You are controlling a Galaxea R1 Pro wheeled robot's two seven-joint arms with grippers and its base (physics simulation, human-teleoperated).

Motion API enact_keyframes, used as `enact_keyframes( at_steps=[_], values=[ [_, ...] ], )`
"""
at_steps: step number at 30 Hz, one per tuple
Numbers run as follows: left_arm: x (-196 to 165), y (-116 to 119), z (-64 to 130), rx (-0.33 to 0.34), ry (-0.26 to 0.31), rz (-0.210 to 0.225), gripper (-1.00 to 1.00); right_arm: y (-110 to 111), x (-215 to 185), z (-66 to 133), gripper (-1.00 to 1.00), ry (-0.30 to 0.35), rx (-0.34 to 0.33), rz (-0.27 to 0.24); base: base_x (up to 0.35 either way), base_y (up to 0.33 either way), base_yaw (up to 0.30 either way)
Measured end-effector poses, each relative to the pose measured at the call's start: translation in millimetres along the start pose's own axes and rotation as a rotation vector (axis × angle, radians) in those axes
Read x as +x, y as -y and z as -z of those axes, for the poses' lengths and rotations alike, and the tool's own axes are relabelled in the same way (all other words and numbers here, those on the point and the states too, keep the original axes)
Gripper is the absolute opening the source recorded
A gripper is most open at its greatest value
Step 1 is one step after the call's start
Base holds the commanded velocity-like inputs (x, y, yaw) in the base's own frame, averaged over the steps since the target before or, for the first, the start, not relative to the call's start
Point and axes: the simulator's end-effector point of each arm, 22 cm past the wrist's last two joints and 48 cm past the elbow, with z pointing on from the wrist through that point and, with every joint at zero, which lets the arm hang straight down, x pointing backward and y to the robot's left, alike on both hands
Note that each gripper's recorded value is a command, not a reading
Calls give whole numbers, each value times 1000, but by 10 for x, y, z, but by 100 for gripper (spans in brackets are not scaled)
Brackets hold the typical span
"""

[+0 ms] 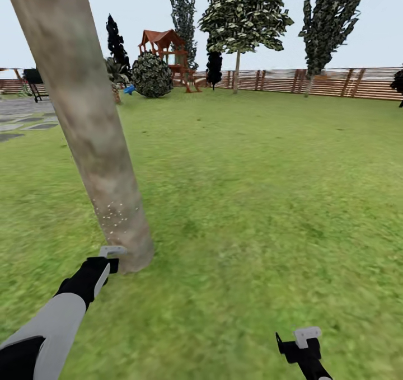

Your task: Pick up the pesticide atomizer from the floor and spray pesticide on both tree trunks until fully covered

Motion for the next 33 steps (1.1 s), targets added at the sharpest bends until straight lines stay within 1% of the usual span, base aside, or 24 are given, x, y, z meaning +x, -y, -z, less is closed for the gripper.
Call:
enact_keyframes(
  at_steps=[5, 10, 13, 16, 17, 20, 21, 22, 25, 27, 33],
  values=[
    [70, 55, -2, 8, -8, -3, -100, 10, 4, 1, 100, 0, 1, 0, 236, -168, 41],
    [85, 67, -2, 10, -12, -3, -100, 12, 1, 0, 100, 0, 2, 0, -65, -265, 18],
    [103, 34, -8, 3, -15, -4, -100, 13, 2, 0, 100, 0, 2, 1, -130, -250, 226],
    [97, 79, -1, 17, -15, 19, -100, 13, 3, 0, 100, 0, 2, 0, -111, -103, 269],
    [120, 118, -2, 27, -22, 25, -100, 22, 5, 1, 100, -1, 4, 0, -18, -16, 275],
    [249, 148, -27, 35, -51, 20, -100, 16, 6, 2, 100, -1, 2, 1, -6, -6, 274],
    [306, 153, -38, 36, -64, 17, -100, 14, 6, 2, 100, -1, 2, 1, -1, -1, 88],
    [484, 201, -66, 41, -100, 10, -100, 12, 6, 1, 100, -1, 1, 1, -1, 0, 45],
    [626, 249, -79, 47, -129, 1, -100, 14, 8, 2, 100, -1, 1, 1, 0, 0, 15],
    [789, 271, -95, 46, -161, -7, -100, 20, 12, 3, 100, -2, 2, 1, 154, -99, 1],
    [838, 254, -103, 41, -169, -21, -100, 32, 12, 3, 100, -2, 4, 2, 230, -161, 0]
  ],
)
